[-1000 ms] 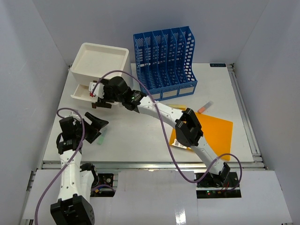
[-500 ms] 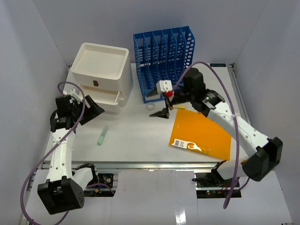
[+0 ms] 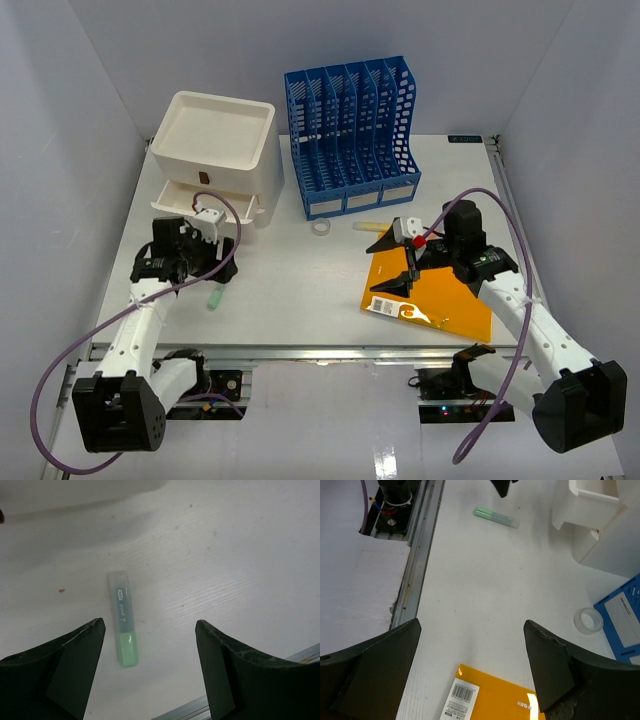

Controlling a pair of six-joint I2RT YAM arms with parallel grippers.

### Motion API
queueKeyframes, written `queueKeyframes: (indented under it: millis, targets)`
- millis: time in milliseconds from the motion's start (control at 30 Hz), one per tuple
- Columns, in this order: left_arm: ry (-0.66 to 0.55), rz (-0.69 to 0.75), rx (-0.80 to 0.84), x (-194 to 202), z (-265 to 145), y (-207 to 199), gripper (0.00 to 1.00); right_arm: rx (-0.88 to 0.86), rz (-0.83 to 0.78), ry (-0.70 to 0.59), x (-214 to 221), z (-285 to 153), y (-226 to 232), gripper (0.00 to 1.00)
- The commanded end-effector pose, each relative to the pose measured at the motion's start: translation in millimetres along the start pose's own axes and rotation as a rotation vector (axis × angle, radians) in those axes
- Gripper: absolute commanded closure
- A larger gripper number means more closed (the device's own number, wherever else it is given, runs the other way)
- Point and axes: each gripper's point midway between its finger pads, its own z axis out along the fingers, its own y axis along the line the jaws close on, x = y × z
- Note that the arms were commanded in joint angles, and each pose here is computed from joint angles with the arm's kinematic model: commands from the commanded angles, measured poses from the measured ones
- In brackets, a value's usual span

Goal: Organize the desk

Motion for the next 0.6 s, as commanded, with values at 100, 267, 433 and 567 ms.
queueKeyframes:
  millis: [100,267,433,567]
  targets:
    - [0.052,0.154,-0.005,26.7,21.5,0.5,0.16,-0.001,0.002,-0.07,-4.0,-14.4,-2.2,0.1]
    - [0.11,0.165,-0.03,40.7,36.3,9.7,0.16,0.013,0.013,-0.075,-1.6,-19.1,-4.3,0.1]
    - [0.163,0.162,-0.087,58.9,47.8,23.4,0.16,0.022,0.023,-0.08,-1.5,-22.5,-6.3,0.1]
    - [0.181,0.155,-0.143,65.0,49.7,33.4,0.16,0.018,0.036,-0.089,-0.9,-24.0,-6.4,0.1]
